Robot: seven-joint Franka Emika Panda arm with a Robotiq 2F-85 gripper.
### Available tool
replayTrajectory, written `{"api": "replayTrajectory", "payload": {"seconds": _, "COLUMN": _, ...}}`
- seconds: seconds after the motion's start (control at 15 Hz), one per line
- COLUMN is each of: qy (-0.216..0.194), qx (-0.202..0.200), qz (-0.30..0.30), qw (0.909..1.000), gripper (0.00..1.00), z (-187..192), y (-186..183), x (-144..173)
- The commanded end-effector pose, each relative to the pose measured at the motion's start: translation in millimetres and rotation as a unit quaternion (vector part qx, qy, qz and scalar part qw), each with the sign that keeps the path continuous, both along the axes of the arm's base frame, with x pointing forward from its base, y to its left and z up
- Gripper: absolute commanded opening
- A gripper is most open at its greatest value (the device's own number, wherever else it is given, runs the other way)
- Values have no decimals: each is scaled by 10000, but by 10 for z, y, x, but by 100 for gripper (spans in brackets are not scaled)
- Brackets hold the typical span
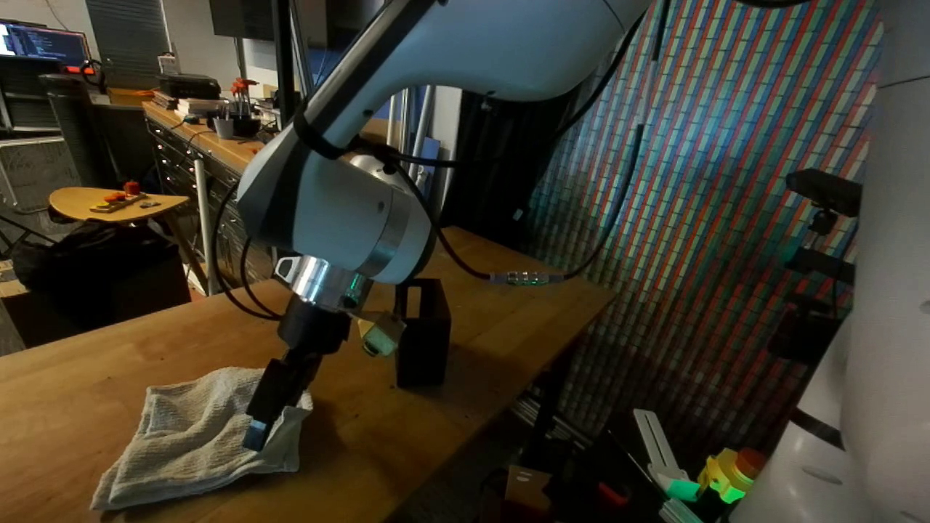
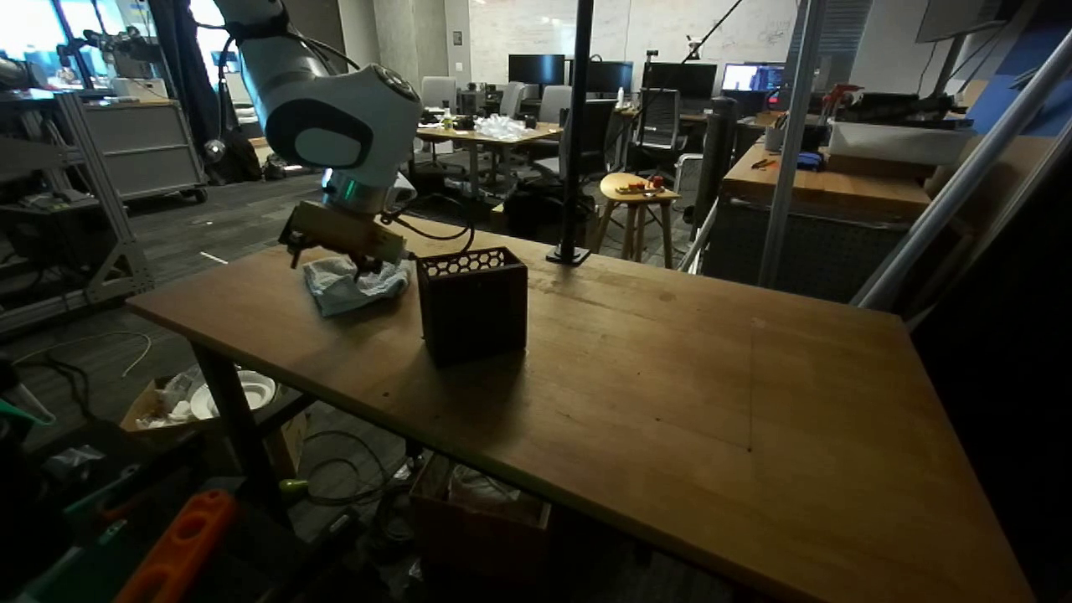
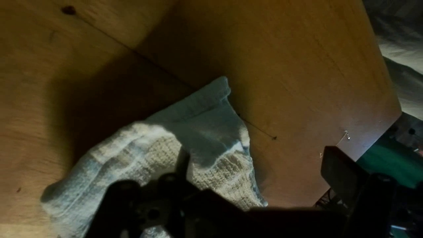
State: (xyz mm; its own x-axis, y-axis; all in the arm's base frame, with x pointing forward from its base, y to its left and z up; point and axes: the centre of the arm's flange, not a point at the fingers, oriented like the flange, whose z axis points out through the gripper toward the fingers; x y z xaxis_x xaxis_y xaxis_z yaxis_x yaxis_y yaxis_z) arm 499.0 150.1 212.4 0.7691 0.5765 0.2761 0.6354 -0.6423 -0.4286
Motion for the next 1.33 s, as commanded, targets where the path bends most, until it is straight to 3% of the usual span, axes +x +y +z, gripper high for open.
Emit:
{"api": "replayTrajectory", "payload": {"seconds": 0.0, "qy": -8, "qx": -129, "qz": 63, "qw": 9999, "gripper": 100, "z": 262, "y": -47, "x": -96}}
{"api": "replayTrajectory", "payload": {"seconds": 1.27, "qy": -64, "qx": -201, "qz": 650, "qw": 9977, "gripper": 100, "z": 428, "y": 95, "x": 260}}
